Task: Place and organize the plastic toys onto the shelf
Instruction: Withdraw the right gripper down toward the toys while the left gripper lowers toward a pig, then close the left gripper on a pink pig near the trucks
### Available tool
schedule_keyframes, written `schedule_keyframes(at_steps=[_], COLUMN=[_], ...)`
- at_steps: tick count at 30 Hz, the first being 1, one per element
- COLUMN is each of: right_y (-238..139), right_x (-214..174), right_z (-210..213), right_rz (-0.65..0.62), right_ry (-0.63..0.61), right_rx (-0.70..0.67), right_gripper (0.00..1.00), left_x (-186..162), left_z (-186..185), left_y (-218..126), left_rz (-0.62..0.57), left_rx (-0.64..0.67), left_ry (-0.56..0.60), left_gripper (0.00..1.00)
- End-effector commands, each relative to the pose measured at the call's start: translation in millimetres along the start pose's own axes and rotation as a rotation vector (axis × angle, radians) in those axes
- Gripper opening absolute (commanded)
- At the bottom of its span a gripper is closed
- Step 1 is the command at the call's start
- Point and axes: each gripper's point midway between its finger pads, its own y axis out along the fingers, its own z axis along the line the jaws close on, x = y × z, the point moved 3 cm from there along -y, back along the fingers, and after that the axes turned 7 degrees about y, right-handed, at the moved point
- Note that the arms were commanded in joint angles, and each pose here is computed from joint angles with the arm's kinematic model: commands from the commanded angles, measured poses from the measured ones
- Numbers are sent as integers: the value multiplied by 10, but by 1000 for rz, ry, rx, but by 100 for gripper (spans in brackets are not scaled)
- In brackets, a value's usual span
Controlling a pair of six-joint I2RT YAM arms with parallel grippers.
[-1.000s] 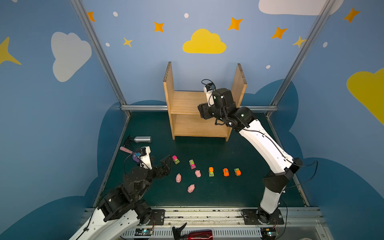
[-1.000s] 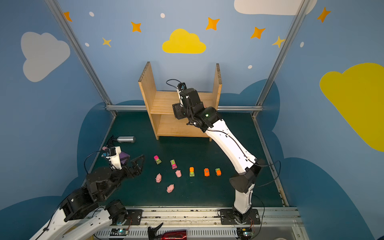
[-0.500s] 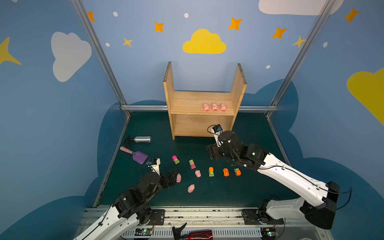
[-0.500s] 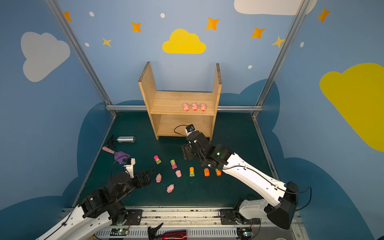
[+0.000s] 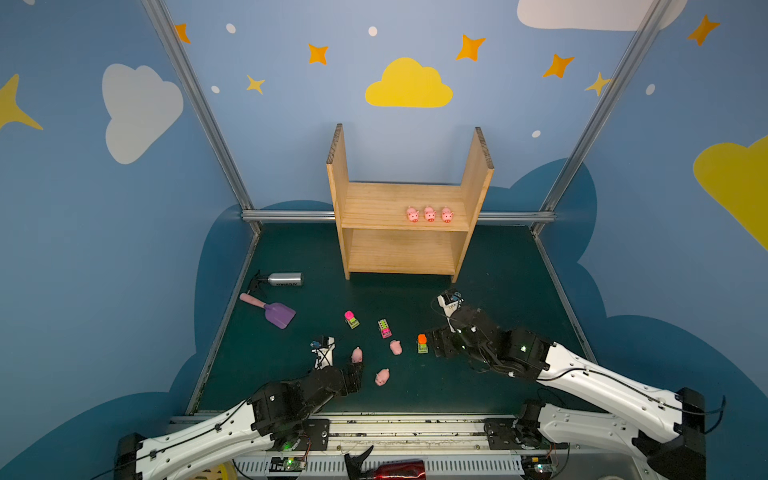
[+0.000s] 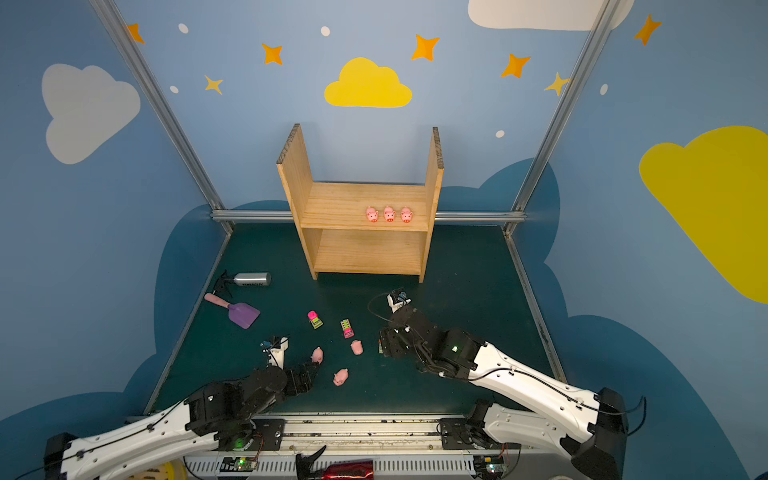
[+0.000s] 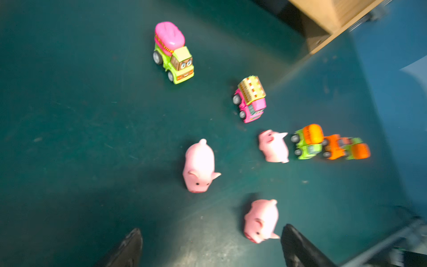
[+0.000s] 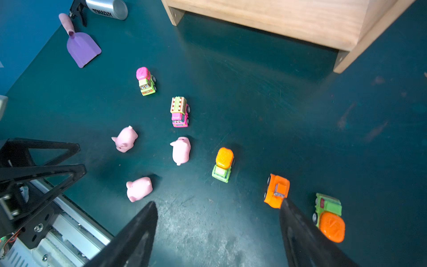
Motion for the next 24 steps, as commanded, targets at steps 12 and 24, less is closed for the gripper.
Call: schedule_keyframes(at_steps=[12,24], right_y=[-75,8], right_x=[-173,-244], right_z=[-202,-261], right_rz=[-54,-50], right_ry=[66,63], right_rx=[-4,-32], right_gripper=[82,82], left_x=[181,48], left_z=[-9,44], left_y=[82,304], left_rz=[-130,-137], left_rx=[132,174], left_ry=[4,42], left_gripper=[90,82])
